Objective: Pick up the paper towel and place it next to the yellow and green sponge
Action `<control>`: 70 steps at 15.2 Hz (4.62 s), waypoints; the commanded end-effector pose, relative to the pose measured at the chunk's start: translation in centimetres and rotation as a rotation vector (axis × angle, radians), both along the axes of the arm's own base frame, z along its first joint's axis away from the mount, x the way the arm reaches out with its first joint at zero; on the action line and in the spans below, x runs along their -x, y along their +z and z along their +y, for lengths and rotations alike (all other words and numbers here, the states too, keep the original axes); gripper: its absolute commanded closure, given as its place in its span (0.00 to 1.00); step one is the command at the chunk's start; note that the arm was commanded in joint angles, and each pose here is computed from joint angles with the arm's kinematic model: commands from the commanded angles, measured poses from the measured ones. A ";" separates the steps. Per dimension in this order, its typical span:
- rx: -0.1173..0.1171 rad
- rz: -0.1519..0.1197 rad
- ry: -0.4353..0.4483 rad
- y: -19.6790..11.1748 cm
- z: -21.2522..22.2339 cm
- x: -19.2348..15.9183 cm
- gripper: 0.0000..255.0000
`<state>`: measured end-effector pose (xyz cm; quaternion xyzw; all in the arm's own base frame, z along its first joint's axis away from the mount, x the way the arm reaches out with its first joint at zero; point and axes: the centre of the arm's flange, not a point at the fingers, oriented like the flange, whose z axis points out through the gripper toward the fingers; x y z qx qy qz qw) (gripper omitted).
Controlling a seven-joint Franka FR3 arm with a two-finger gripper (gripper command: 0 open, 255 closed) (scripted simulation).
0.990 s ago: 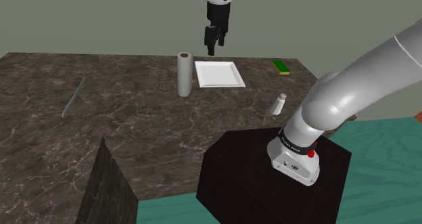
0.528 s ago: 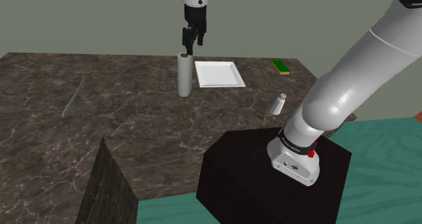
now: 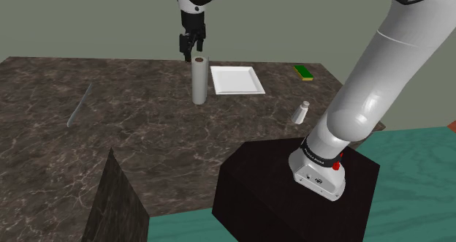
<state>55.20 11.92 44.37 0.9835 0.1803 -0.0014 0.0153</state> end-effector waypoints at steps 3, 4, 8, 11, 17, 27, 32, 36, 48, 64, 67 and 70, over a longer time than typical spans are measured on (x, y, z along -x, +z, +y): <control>0.000 -0.001 0.001 -2.1 0.1 -0.1 0.00; 0.000 -0.001 0.001 -2.9 0.0 -0.1 0.00; 0.000 -0.001 0.001 -2.9 0.0 -0.1 0.00; 0.000 -0.001 0.001 -2.9 0.0 -0.1 0.00; 0.000 -0.001 0.001 -2.9 0.0 -0.1 1.00; 0.000 -0.001 0.001 -0.3 0.0 -0.1 1.00; 0.000 -0.001 0.001 2.4 0.0 -0.1 1.00; 0.000 -0.001 0.001 4.5 0.0 -0.1 1.00; 0.000 -0.001 0.001 10.8 0.0 -0.1 1.00; 0.000 -0.001 0.001 19.3 0.0 -0.1 1.00; 0.000 -0.001 0.001 20.9 0.0 -0.1 1.00; 0.000 -0.001 0.001 22.4 0.0 -0.1 1.00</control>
